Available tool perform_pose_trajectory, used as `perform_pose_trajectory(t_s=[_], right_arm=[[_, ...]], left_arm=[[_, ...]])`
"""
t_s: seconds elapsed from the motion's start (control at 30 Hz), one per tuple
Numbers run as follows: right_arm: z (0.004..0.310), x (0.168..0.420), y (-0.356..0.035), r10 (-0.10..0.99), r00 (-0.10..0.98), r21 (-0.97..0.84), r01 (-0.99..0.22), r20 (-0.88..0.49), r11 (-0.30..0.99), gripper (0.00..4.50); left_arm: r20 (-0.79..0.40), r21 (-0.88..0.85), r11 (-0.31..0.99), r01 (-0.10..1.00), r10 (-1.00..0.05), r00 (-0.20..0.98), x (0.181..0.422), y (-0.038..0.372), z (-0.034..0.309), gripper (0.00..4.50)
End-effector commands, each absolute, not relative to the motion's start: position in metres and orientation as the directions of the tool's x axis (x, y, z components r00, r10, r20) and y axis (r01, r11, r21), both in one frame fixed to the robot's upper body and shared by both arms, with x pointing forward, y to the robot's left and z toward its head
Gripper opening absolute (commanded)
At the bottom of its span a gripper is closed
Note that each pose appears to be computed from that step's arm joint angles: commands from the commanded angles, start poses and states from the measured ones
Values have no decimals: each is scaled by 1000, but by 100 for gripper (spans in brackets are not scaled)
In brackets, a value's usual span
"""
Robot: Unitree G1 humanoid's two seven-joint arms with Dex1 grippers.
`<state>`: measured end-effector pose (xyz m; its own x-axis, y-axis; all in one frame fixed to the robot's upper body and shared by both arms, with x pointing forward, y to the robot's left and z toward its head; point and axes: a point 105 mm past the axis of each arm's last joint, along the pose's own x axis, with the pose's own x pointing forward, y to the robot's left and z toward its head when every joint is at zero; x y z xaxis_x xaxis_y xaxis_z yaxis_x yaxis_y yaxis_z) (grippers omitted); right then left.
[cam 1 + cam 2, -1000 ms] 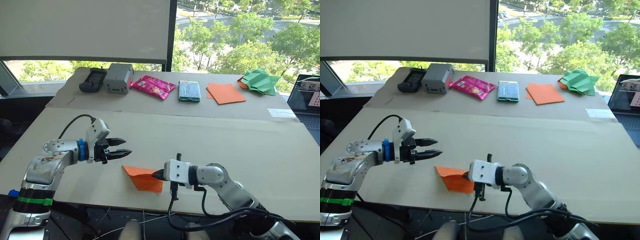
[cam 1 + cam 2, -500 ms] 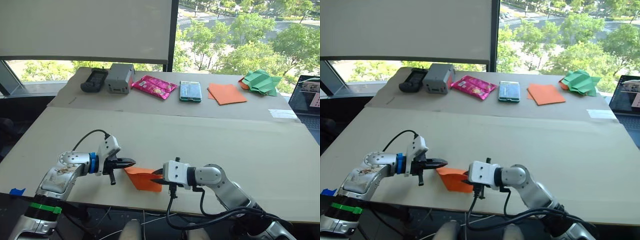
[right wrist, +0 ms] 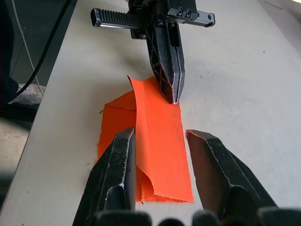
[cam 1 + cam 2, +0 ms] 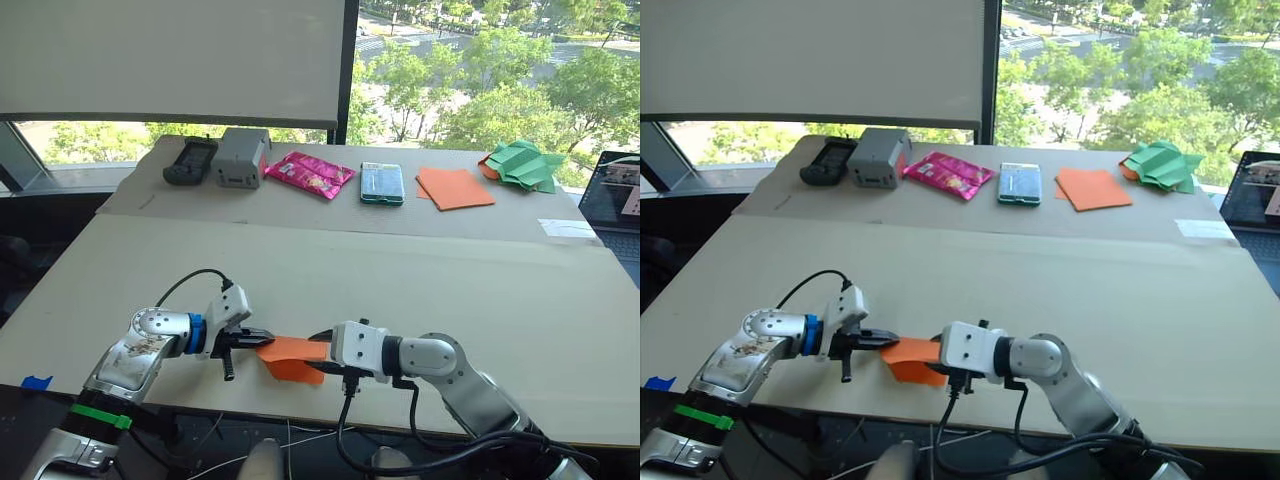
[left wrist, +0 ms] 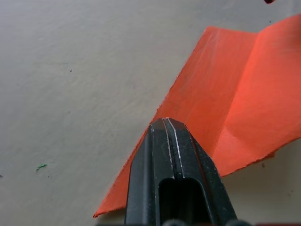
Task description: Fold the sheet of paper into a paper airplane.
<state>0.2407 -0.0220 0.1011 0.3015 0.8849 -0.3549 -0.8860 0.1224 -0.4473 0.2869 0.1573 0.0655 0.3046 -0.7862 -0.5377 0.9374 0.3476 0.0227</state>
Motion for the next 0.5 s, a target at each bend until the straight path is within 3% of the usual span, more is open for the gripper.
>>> perform_pose_trajectory(t_s=[0.03,0.5], right_arm=[[109,233,-23,894,296,-454,-882,-336,121,191],[92,226,-27,873,292,-532,-845,-391,45,191]], left_arm=[[-608,27,321,947,-746,271,281,159,48,0],[-620,33,285,958,-746,243,278,153,52,0]])
